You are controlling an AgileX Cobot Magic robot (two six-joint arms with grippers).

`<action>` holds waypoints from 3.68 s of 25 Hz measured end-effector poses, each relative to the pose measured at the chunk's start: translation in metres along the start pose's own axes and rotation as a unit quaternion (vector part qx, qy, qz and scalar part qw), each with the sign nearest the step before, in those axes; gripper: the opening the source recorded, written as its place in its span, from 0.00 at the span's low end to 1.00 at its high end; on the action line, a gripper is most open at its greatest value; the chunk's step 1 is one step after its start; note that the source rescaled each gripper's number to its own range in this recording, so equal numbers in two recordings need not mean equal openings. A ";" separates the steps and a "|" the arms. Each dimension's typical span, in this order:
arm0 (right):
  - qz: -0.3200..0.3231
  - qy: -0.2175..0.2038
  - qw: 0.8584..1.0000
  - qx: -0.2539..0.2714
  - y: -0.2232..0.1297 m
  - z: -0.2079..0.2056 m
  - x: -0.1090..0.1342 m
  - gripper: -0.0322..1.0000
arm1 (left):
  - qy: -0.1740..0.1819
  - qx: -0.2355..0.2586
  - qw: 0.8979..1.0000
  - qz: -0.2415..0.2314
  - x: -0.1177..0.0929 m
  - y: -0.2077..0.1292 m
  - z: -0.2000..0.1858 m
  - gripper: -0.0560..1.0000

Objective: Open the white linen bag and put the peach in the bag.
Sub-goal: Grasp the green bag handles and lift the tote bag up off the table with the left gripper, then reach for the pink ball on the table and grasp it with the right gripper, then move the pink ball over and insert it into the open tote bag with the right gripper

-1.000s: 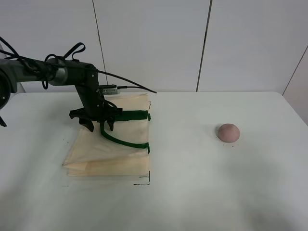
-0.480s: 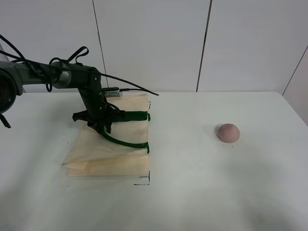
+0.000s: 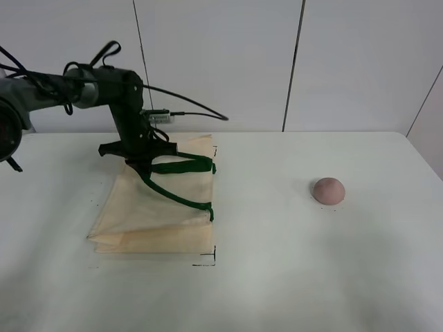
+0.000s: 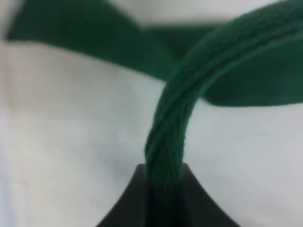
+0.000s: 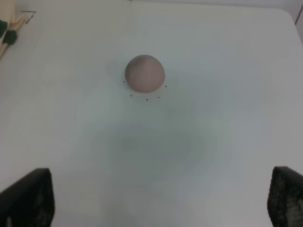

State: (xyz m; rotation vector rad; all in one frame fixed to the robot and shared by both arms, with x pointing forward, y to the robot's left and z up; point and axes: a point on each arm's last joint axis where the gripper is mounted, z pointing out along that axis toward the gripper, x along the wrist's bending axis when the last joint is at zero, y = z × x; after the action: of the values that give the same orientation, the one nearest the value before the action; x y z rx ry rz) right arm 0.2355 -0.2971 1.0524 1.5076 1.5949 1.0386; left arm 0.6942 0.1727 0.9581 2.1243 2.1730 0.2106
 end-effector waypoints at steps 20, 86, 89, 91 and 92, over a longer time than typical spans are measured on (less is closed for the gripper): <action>0.002 -0.003 0.997 0.080 0.014 0.024 0.000 1.00 | -0.089 -0.253 0.961 0.062 0.020 -0.017 -0.249 0.05; -0.062 0.285 0.931 0.221 0.199 0.385 0.151 0.03 | -0.089 -0.240 0.964 0.064 0.019 -0.017 -0.241 0.05; -0.087 0.306 0.924 0.211 0.172 0.403 0.189 0.03 | -0.089 -0.240 0.964 0.064 0.019 -0.017 -0.241 0.05; -0.106 0.319 0.921 0.199 0.156 0.410 0.213 0.03 | -0.089 -0.240 0.964 0.064 0.019 -0.017 -0.241 0.05; -0.114 0.323 0.920 0.192 0.150 0.412 0.223 0.03 | -0.089 -0.240 0.964 0.064 0.019 -0.017 -0.241 0.05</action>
State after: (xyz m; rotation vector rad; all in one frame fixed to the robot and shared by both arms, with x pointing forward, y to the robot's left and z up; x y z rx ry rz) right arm 0.6531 -0.0392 1.0164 1.2207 2.4933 1.2095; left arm 0.6378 0.1834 1.1939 1.9169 1.6740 0.4826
